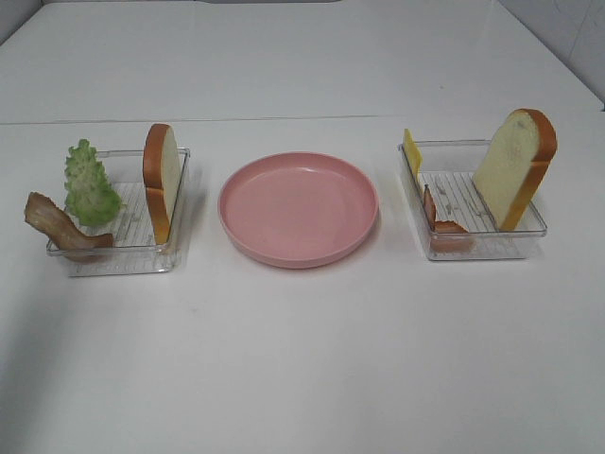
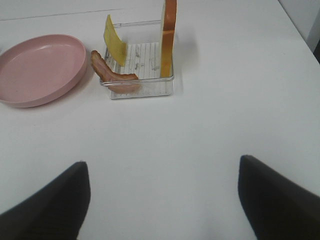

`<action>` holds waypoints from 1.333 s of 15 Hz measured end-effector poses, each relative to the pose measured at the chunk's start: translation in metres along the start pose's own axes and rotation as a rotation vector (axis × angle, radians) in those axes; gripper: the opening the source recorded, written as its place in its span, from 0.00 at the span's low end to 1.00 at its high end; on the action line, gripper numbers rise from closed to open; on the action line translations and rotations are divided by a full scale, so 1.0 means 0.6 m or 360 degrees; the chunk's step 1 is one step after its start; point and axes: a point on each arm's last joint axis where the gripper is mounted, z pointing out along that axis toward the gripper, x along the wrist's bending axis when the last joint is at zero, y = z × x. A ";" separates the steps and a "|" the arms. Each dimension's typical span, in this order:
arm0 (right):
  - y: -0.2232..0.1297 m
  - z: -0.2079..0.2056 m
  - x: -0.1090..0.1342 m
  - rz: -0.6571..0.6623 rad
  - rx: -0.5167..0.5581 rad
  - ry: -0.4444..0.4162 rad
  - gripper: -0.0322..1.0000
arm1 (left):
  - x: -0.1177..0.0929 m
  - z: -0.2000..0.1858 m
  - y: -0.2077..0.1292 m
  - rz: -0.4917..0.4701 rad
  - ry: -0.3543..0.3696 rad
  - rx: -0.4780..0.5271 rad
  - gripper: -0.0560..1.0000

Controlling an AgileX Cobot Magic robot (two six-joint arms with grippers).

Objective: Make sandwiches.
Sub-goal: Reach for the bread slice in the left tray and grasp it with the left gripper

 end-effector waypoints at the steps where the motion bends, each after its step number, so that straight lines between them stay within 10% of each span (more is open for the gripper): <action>1: 0.000 0.000 0.000 0.0000 0.0000 0.0000 0.77 | -0.003 0.023 0.020 -0.0017 -0.0023 0.0081 0.75; 8: 0.000 0.000 0.000 0.0000 0.0000 0.0000 0.77 | -0.089 0.220 0.088 0.0033 -0.0148 0.0786 0.75; 15: 0.000 0.000 0.000 0.0000 0.0000 0.0000 0.77 | -0.203 0.361 0.081 0.0082 -0.0035 0.1086 0.75; 20: 0.000 0.000 0.000 0.0000 0.0000 0.0000 0.77 | -0.215 0.441 0.050 0.0090 0.0036 0.1162 0.75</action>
